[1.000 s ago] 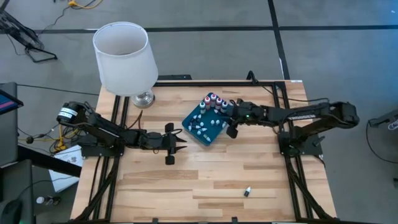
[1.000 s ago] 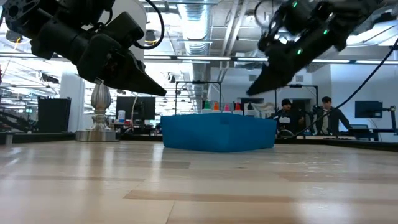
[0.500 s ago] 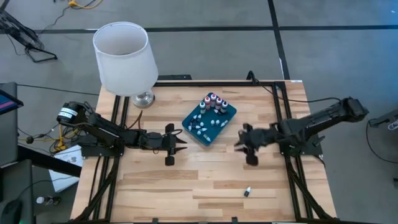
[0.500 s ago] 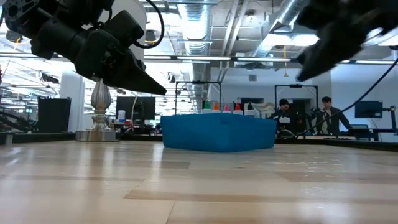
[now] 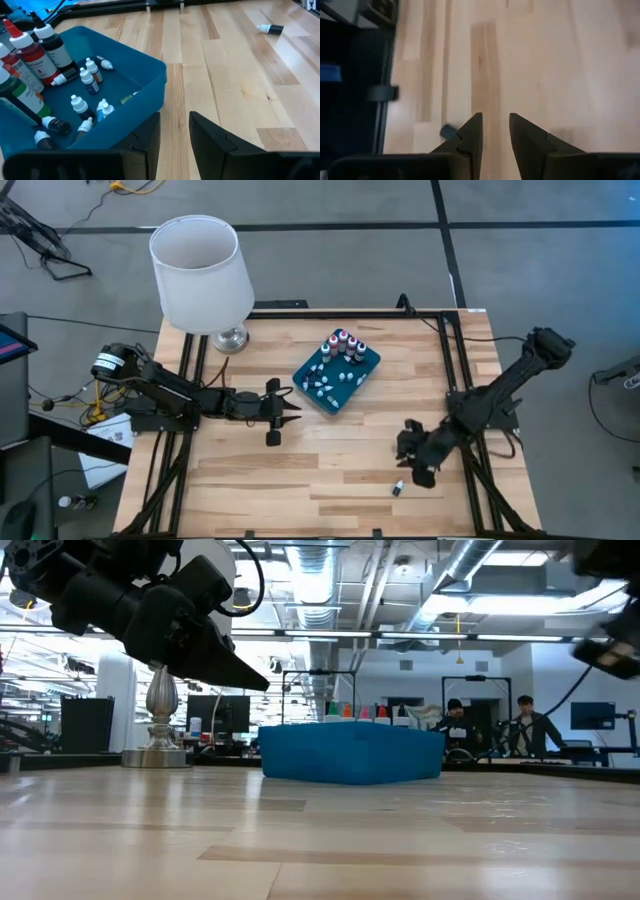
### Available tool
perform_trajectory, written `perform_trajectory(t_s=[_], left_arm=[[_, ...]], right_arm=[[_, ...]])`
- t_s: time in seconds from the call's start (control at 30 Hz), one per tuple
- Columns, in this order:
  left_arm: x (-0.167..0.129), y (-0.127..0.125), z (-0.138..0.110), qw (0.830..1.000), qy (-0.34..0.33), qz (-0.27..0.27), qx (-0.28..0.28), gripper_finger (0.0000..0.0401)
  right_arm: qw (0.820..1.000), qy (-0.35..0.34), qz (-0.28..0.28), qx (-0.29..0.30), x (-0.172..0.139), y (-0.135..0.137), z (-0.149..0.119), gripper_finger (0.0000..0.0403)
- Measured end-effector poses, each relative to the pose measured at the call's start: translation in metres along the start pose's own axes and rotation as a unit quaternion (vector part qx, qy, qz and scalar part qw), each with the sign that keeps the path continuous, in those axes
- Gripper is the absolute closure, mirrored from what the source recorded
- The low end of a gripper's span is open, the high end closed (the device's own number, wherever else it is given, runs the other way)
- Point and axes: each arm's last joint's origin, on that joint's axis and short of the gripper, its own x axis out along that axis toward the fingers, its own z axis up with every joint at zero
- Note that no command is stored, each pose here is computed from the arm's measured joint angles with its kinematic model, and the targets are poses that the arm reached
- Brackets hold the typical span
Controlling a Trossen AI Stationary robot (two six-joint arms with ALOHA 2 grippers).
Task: Pick & Place food coloring
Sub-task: Put the small brown food coloring bottle into the blue container
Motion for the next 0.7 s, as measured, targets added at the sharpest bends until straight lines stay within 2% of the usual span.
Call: perform_trajectory(t_s=[0.13,0.3,0.43,0.7], left_arm=[[0.000,0.000,0.003,1.000,-0.014,-0.001,-0.005,0.0305],[0.000,-0.002,0.005,0.999,-0.026,-0.026,-0.014,0.0305],[0.000,-0.002,0.005,0.999,-0.025,-0.027,-0.026,0.0305],[0.000,-0.001,0.006,0.999,-0.027,-0.027,-0.035,0.0305]], right_arm=[[0.999,0.026,0.002,0.022,0.017,0.014,-0.013,0.0315],[0.999,0.037,0.017,0.026,0.035,0.029,-0.026,0.0315],[0.998,0.060,0.007,0.029,0.047,0.034,-0.038,0.0315],[0.997,0.078,-0.006,0.000,0.062,0.040,-0.045,0.0315]])
